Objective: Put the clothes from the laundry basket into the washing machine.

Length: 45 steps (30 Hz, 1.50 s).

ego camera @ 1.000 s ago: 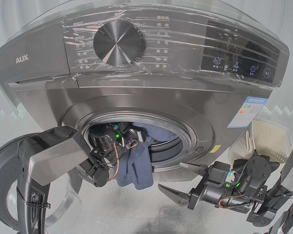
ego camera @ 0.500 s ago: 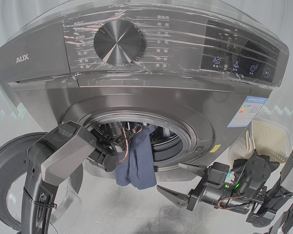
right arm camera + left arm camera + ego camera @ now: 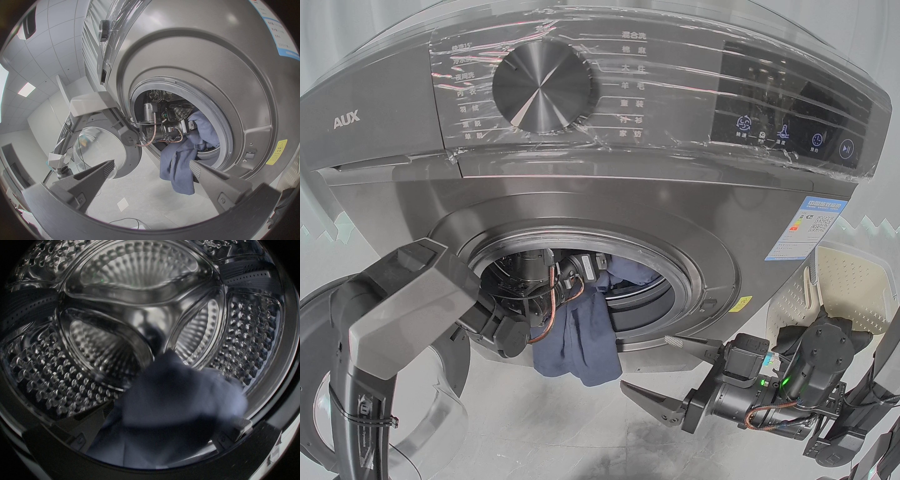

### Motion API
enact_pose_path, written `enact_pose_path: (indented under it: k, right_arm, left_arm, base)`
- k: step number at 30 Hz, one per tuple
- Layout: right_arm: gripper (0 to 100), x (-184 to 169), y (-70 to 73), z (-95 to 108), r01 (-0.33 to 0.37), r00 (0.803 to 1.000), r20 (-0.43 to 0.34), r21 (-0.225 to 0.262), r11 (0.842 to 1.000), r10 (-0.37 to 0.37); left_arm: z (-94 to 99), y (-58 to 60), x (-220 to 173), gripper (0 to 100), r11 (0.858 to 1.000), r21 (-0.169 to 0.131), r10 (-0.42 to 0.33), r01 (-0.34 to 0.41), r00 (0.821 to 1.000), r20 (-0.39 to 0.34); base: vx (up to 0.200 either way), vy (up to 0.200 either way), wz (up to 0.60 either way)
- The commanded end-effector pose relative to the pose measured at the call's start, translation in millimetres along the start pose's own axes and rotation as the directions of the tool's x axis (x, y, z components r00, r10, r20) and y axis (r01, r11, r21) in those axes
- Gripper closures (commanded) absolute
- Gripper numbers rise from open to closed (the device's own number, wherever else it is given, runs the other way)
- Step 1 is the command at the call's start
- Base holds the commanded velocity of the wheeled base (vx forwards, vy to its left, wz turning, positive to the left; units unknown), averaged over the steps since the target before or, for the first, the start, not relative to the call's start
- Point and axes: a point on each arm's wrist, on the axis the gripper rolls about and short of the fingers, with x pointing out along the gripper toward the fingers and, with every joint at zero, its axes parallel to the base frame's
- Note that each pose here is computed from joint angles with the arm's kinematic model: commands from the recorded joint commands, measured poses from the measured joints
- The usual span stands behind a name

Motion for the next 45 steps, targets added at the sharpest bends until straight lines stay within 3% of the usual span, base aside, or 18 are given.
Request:
enact_pose_path:
  k: [1, 2, 5, 7, 8, 9, 12, 25, 26, 27, 30, 35, 36, 37, 38, 40, 42, 45]
  right_arm:
    - [0, 0.0, -0.1, -1.0, 0.000, 1.000, -0.004, 0.000, 1.000, 0.000]
    - [0, -0.2, 0.0, -0.6, 0.000, 1.000, -0.003, 0.000, 1.000, 0.000]
    - [0, 0.0, -0.1, -1.0, 0.000, 1.000, -0.004, 0.000, 1.000, 0.000]
    - [0, 0.0, -0.1, -1.0, 0.000, 1.000, -0.004, 0.000, 1.000, 0.000]
    - [0, 0.2, 0.2, -1.4, -0.002, 1.000, -0.006, 0.000, 1.000, 0.002]
    - [0, -0.2, 1.1, -1.4, -0.005, 1.000, -0.006, 0.000, 1.000, 0.005]
    - [0, 0.3, 1.0, -1.5, -0.005, 1.000, -0.006, 0.000, 1.000, 0.005]
    - [0, 1.0, 1.4, -1.4, -0.006, 1.000, -0.005, 0.001, 1.000, 0.006]
    - [0, 1.3, 1.4, -1.1, -0.007, 1.000, -0.003, 0.000, 1.000, 0.007]
    - [0, 1.3, 1.4, -1.1, -0.007, 1.000, -0.003, 0.001, 1.000, 0.007]
    - [0, 1.5, 1.4, -0.8, -0.007, 1.000, -0.002, 0.000, 1.000, 0.007]
    - [0, 1.4, 1.5, -0.5, -0.007, 1.000, 0.000, -0.001, 1.000, 0.007]
    - [0, 1.6, 1.5, -0.2, -0.007, 1.000, 0.001, -0.001, 1.000, 0.007]
    - [0, 1.6, 1.5, -0.2, -0.007, 1.000, 0.001, -0.001, 1.000, 0.007]
    - [0, 1.7, 1.6, 0.5, -0.008, 1.000, 0.004, -0.001, 1.000, 0.008]
    - [0, 1.7, 1.6, 0.5, -0.008, 1.000, 0.004, -0.001, 1.000, 0.008]
    - [0, 1.7, 1.6, 0.5, -0.008, 1.000, 0.004, -0.001, 1.000, 0.008]
    - [0, 1.7, 1.6, 0.5, -0.008, 1.000, 0.004, -0.001, 1.000, 0.008]
  left_arm:
    - [20.6, -19.1, -41.2, 0, 0.999, -0.004, -0.033, 0.033, 0.995, -0.094]
    - [19.4, -19.9, -43.0, 0, 0.999, -0.003, -0.039, 0.039, 0.993, -0.107]
    - [-3.4, -22.3, -64.7, 0, 0.997, 0.027, -0.060, 0.070, 0.957, -0.283]
    - [-9.3, -20.6, -67.7, 0, 0.996, 0.044, -0.054, 0.072, 0.946, -0.318]
    - [-24.0, -15.0, -73.5, 0, 0.993, 0.095, -0.034, 0.076, 0.922, -0.385]
    - [-29.7, -12.2, -75.5, 0, 0.989, 0.121, -0.027, 0.082, 0.915, -0.404]
    - [-43.0, -6.9, -74.9, 0, 0.985, 0.151, -0.008, 0.083, 0.899, -0.438]
    - [-56.2, 7.2, -51.4, 0, 0.981, 0.189, 0.036, 0.051, 0.903, -0.428]
    - [-57.1, 8.0, -50.6, 100, 0.980, 0.191, 0.039, 0.047, 0.904, -0.426]
    - [-57.6, 8.2, -50.4, 100, 0.980, 0.192, 0.039, 0.048, 0.904, -0.426]
    - [-56.5, 6.3, -44.2, 100, 0.981, 0.189, 0.031, 0.049, 0.917, -0.399]
    - [-45.2, -3.9, -29.0, 100, 0.986, 0.156, -0.016, 0.065, 0.953, -0.302]
    - [-42.1, -6.1, -25.8, 100, 0.989, 0.133, -0.026, 0.065, 0.961, -0.277]
    - [-42.1, -6.1, -25.8, 100, 0.989, 0.133, -0.026, 0.065, 0.961, -0.277]
    - [-35.3, -9.9, -20.1, 100, 0.994, 0.086, -0.042, 0.064, 0.972, -0.230]
    - [-27.1, -13.8, -16.3, 100, 0.997, 0.046, -0.060, 0.070, 0.981, -0.184]
    - [-17.0, -17.0, -11.2, 100, 0.997, 0.021, -0.077, 0.080, 0.989, -0.122]
    - [-6.8, -19.6, -3.1, 100, 0.996, 0.010, -0.085, 0.085, 0.996, -0.029]
  base:
    - [0.000, 0.000, 0.00]
    - [0.000, 0.000, 0.00]
    - [0.000, 0.000, 0.00]
    - [0.000, 0.000, 0.00]
    - [0.000, 0.000, 0.00]
    - [0.000, 0.000, 0.00]
    - [0.000, 0.000, 0.00]
    - [0.000, 0.000, 0.00]
    - [0.000, 0.000, 0.00]
    - [0.000, 0.000, 0.00]
    - [0.000, 0.000, 0.00]
    - [0.000, 0.000, 0.00]
    - [0.000, 0.000, 0.00]
    - [0.000, 0.000, 0.00]
    - [0.000, 0.000, 0.00]
    - [0.000, 0.000, 0.00]
    - [0.000, 0.000, 0.00]
    - [0.000, 0.000, 0.00]
